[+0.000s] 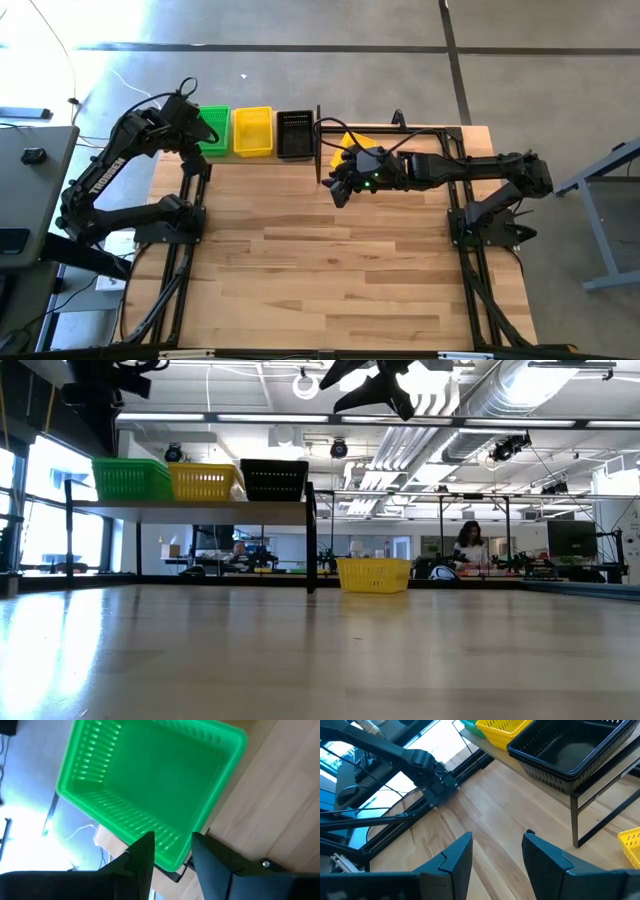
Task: Stack baskets on shelf by color
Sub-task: Stack the green bin on top of the green bin on the shelf, then stack the yellow bin on top of the yellow bin on the shelf
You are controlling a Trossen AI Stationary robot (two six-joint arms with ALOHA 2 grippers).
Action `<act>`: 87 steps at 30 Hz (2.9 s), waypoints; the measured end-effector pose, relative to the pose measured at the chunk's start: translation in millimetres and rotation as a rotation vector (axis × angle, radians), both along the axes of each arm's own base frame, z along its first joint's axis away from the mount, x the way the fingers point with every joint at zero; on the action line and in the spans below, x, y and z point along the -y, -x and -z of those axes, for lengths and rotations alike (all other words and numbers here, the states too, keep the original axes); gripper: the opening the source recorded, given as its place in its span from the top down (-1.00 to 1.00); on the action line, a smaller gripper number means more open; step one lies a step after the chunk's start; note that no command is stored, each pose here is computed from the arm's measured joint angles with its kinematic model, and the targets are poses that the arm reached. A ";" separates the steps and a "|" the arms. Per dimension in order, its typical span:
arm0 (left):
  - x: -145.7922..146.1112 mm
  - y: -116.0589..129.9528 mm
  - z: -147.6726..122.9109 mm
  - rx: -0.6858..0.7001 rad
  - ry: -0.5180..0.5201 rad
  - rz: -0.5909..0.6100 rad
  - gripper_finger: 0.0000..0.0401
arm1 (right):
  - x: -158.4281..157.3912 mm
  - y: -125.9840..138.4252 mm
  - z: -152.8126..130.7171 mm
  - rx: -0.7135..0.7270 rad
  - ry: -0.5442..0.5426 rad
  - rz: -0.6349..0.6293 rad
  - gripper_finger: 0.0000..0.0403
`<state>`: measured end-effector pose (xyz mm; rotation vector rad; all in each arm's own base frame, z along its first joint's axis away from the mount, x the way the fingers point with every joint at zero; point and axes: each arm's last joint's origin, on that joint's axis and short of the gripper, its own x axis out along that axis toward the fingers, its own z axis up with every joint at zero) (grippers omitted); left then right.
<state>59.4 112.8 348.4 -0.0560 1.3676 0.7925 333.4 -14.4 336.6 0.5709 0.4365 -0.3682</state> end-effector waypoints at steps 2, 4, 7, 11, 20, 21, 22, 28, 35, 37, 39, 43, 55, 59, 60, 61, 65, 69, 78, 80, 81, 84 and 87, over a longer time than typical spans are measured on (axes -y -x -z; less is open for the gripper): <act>0.2 -0.3 -0.1 -0.002 -0.007 -0.018 0.41 | -0.1 0.0 0.0 0.000 0.000 0.000 0.22; 0.3 -0.6 -0.1 0.001 -0.010 -0.028 0.41 | -0.1 0.0 0.0 0.000 0.000 0.000 0.22; 0.4 -0.6 -1.3 0.014 -0.015 -0.048 0.41 | 0.4 0.1 -0.1 0.000 0.008 0.013 0.22; 1.0 -0.8 -14.3 0.072 -0.059 -0.058 0.41 | 6.6 0.6 -0.1 -0.004 0.031 0.046 0.22; 6.0 -5.6 -38.4 0.379 -0.043 -0.048 0.41 | 44.2 8.0 5.1 -0.091 0.080 0.061 0.22; 6.6 -6.3 -38.8 0.408 -0.027 -0.051 0.41 | 49.0 9.6 6.2 -0.107 0.084 0.065 0.22; 7.3 -7.4 -38.8 0.437 -0.007 -0.054 0.41 | 54.2 11.6 7.6 -0.126 0.084 0.072 0.22; 12.4 -14.9 -39.0 0.533 0.069 -0.061 0.41 | 90.6 27.4 14.6 -0.226 0.067 0.182 0.22; 15.9 -29.3 -44.2 0.643 0.066 -0.061 0.41 | 134.0 54.6 22.7 -0.303 -0.065 0.401 0.22; 17.0 -34.3 -46.5 0.676 0.057 -0.039 0.41 | 143.7 61.4 25.0 -0.315 -0.103 0.460 0.22; 18.5 -39.1 -48.8 0.701 0.046 -0.003 0.41 | 150.8 67.4 26.6 -0.332 -0.119 0.494 0.22; 20.6 -51.1 -52.2 0.750 0.041 0.056 0.41 | 162.0 77.3 28.4 -0.351 -0.149 0.552 0.22; 26.9 -93.8 -51.6 0.793 0.063 0.218 0.41 | 180.6 74.9 56.6 -0.446 -0.255 0.615 0.22; 28.1 -106.7 -47.9 0.759 0.038 0.230 0.41 | 182.2 66.4 72.2 -0.477 -0.321 0.620 0.22; 28.3 -110.2 -46.7 0.745 0.027 0.235 0.41 | 181.9 64.4 75.5 -0.486 -0.334 0.614 0.22; 28.8 -113.4 -45.4 0.731 0.016 0.240 0.41 | 182.0 62.9 78.3 -0.493 -0.342 0.618 0.22; 30.3 -125.9 -40.1 0.677 -0.018 0.260 0.42 | 181.4 57.0 92.0 -0.538 -0.380 0.637 0.22; 32.8 -138.6 -34.0 0.631 -0.032 0.287 0.42 | 179.1 52.4 103.7 -0.587 -0.409 0.649 0.22; 39.3 -159.9 -21.0 0.528 -0.064 0.337 0.42 | 179.4 44.0 125.9 -0.656 -0.419 0.701 0.22; 40.4 -162.8 -19.0 0.513 -0.071 0.339 0.42 | 179.8 42.2 130.4 -0.668 -0.419 0.706 0.22; 41.2 -163.9 -18.2 0.506 -0.073 0.347 0.42 | 180.4 41.4 133.0 -0.671 -0.421 0.712 0.22; 43.0 -167.7 -15.8 0.486 -0.082 0.359 0.42 | 183.4 37.7 140.1 -0.670 -0.411 0.721 0.22; 42.4 -170.2 -13.8 0.477 -0.079 0.359 0.42 | 185.9 33.7 149.1 -0.675 -0.406 0.725 0.22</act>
